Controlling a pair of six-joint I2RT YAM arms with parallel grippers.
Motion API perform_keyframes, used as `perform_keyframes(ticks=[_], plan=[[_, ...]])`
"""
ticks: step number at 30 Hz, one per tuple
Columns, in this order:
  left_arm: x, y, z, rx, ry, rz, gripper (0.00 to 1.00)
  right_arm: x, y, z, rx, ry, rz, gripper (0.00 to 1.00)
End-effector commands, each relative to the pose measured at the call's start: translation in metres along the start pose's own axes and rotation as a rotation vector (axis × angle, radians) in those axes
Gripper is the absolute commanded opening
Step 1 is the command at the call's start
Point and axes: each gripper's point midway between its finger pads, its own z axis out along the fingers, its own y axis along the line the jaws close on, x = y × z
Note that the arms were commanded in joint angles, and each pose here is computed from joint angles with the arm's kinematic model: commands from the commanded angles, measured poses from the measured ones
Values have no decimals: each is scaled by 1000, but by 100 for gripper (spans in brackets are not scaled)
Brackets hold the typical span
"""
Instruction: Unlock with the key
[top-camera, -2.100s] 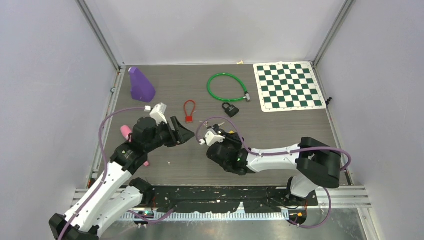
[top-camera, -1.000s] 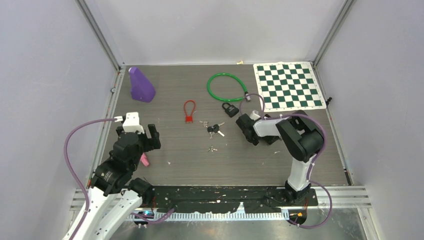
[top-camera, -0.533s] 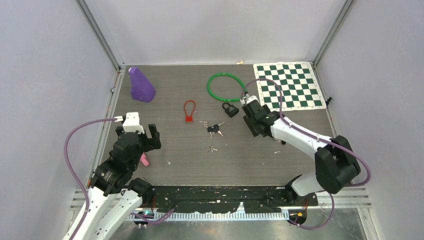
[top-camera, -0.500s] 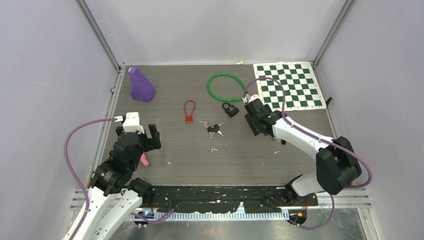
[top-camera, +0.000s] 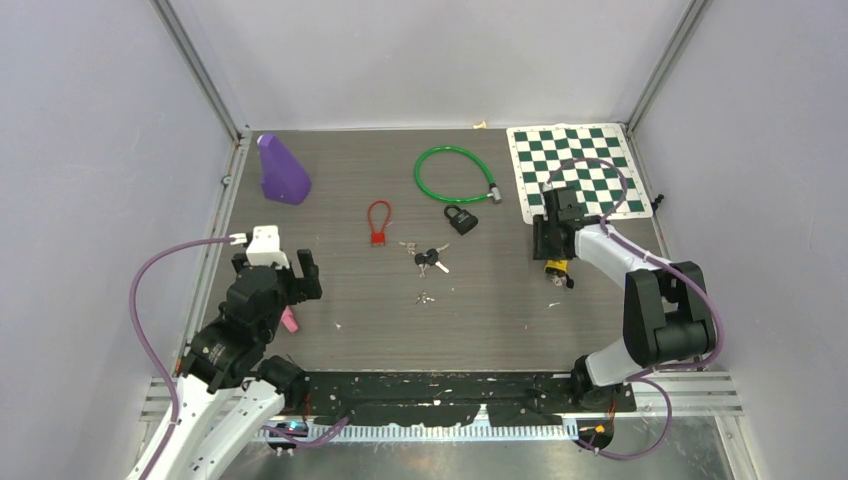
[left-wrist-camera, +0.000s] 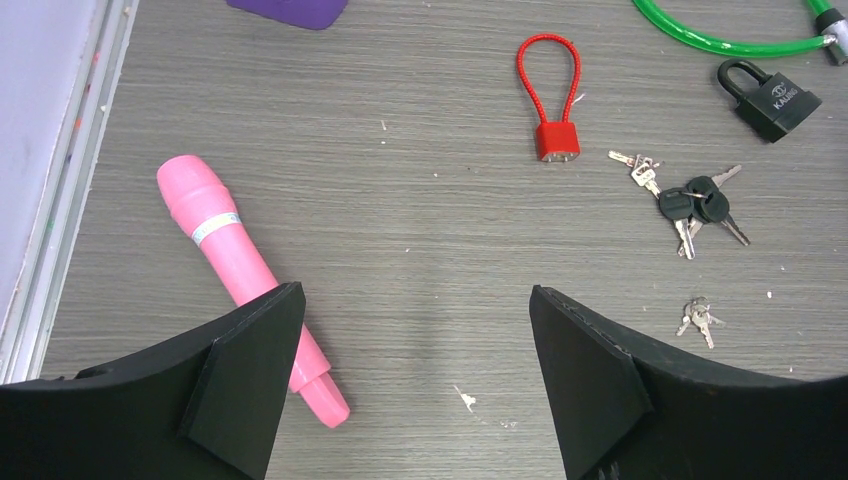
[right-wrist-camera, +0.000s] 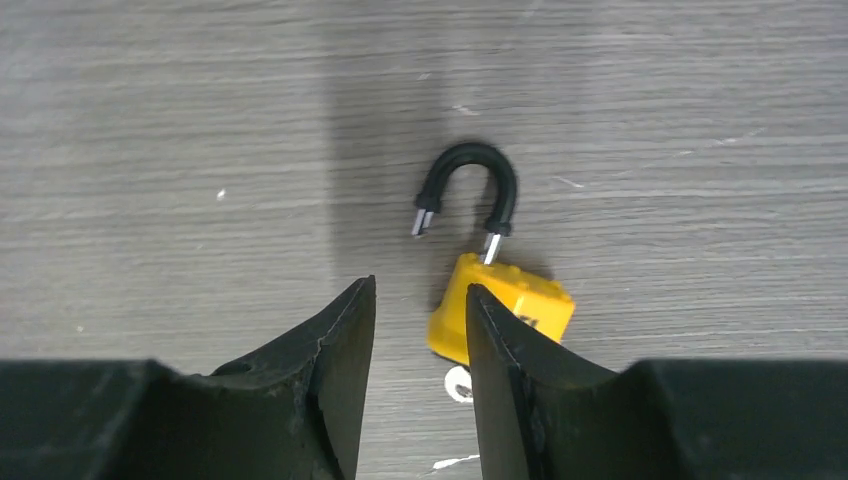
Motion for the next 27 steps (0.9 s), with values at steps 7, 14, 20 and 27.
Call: perform_keyframes(ticks=[7, 14, 20, 27], plan=[[-7, 0, 1, -2, -38, -10, 86, -12, -42, -6, 103, -46, 219, 49], [-7, -2, 3, 2, -32, -7, 88, -55, 6, -45, -96, -224, 170, 53], [-5, -2, 5, 0, -20, -1, 92, -78, 99, -68, -306, -328, -22, 59], [-2, -3, 7, -1, -6, 6, 100, -101, 153, -43, -330, -320, -135, 62]])
